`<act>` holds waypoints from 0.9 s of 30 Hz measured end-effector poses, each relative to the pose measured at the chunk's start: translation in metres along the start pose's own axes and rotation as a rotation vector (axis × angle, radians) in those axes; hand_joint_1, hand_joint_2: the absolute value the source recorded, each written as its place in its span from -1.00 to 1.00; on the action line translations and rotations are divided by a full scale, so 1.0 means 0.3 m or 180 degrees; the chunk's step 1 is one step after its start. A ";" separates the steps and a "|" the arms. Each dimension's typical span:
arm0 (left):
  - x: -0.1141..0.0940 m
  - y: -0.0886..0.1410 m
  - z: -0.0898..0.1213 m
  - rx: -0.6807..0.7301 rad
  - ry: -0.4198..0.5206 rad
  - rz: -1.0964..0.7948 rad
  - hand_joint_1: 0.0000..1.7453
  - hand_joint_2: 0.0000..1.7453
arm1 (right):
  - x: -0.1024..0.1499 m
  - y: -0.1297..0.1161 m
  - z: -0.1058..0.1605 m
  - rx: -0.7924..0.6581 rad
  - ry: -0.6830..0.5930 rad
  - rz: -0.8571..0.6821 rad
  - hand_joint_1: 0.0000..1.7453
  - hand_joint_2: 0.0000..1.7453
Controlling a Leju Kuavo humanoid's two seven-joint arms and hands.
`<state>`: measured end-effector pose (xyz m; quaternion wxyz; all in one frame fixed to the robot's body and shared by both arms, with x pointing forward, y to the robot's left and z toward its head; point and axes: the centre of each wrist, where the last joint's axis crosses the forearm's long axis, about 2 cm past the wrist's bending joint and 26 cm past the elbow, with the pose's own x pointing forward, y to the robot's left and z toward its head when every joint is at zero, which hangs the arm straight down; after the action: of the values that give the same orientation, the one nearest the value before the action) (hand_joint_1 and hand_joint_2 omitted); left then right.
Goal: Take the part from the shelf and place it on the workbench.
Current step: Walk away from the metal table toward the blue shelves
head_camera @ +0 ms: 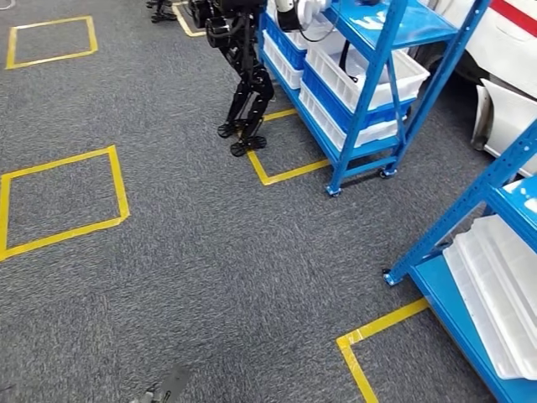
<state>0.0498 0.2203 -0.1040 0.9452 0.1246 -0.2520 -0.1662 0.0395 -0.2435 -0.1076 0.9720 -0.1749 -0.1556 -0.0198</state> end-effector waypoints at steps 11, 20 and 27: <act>-0.003 -0.001 0.001 -0.0001 0.0009 0.0003 -1.00 -1.00 | 0.013 0.001 -0.003 0.0008 -0.0033 0.0020 -1.00 -1.00; -0.008 0.000 0.003 0.0008 0.0035 0.0027 -1.00 -1.00 | 0.017 0.003 -0.002 0.0016 -0.0045 0.0040 -1.00 -1.00; -0.006 0.005 0.000 0.0015 0.0033 0.0027 -1.00 -1.00 | 0.004 0.008 0.003 0.0028 -0.0020 0.0035 -1.00 -1.00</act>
<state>0.0487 0.2222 -0.1044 0.9469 0.1266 -0.2480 -0.1609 0.0407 -0.2410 -0.1072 0.9724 -0.1715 -0.1578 -0.0133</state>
